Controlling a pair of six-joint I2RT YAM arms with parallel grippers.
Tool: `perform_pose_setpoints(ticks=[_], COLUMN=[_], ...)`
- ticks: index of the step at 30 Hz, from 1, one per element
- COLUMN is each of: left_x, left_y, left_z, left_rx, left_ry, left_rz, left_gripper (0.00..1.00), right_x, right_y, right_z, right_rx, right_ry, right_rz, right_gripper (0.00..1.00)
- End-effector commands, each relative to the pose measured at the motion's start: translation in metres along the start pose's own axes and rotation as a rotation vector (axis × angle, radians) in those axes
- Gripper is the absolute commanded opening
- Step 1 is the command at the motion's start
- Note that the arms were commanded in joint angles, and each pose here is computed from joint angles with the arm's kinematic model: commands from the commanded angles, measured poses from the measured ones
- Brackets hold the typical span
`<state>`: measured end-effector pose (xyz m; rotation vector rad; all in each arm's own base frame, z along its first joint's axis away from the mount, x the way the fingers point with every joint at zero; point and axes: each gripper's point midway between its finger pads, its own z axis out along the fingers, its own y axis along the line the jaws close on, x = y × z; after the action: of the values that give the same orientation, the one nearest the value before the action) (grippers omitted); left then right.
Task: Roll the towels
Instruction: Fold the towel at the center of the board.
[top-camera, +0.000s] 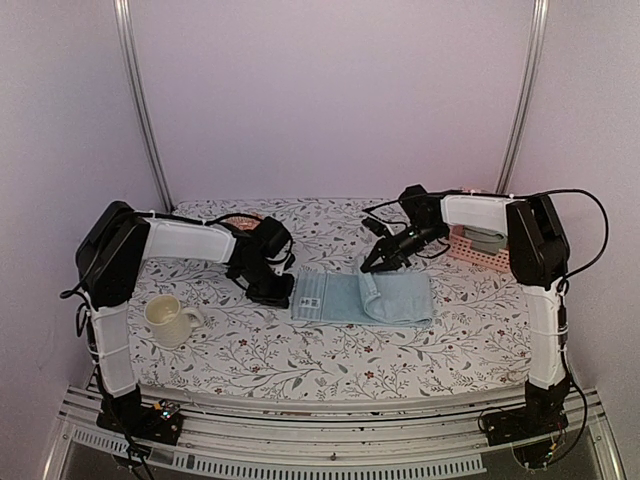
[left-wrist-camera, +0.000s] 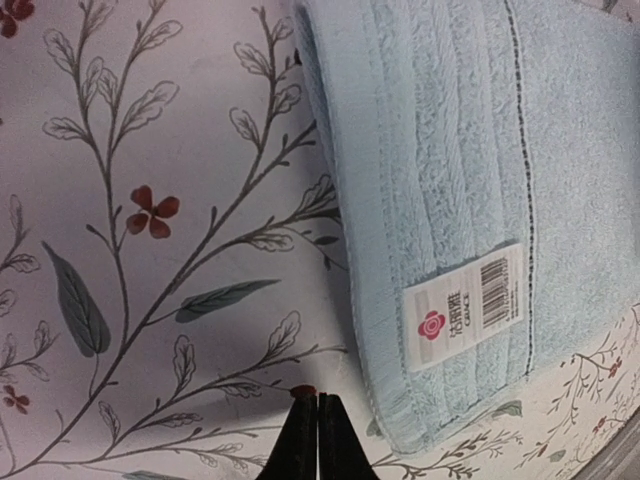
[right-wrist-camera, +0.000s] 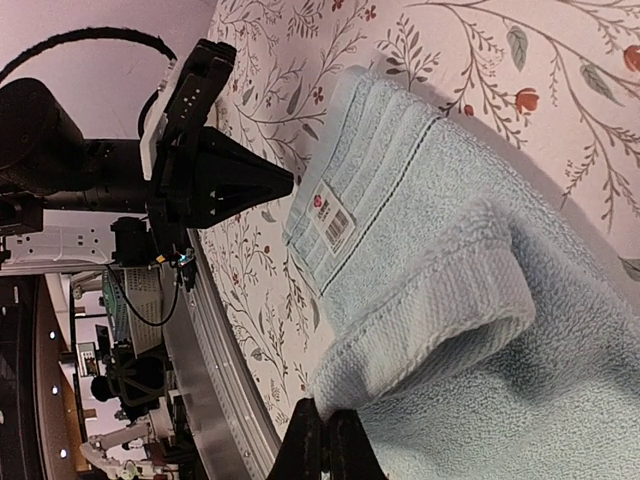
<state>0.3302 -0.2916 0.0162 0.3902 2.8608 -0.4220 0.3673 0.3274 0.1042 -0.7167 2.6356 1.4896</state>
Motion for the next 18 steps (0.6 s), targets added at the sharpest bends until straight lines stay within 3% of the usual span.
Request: perform_pose_setpoints(ticks=[1, 11, 18], left_x=[0.001, 0.011, 0.014], left_y=[-0.014, -0.011, -0.010], left_z=[0.008, 0.016, 0.016], left_rx=[0.041, 0.042, 0.053], left_ry=[-0.003, 0.005, -0.016], left_rz=[-0.008, -0.016, -0.018], left_gripper=[0.04, 0.04, 0.04], right_x=[-0.002, -0.012, -0.022], right_y=[0.015, 0.039, 0.025], right_z=[0.028, 0.060, 0.075], right_rx=[-0.075, -0.105, -0.080], right_ry=[0.040, 0.050, 0.037], right_rz=[0.015, -0.002, 0.056], right_gripper=[0.03, 0.02, 0.02])
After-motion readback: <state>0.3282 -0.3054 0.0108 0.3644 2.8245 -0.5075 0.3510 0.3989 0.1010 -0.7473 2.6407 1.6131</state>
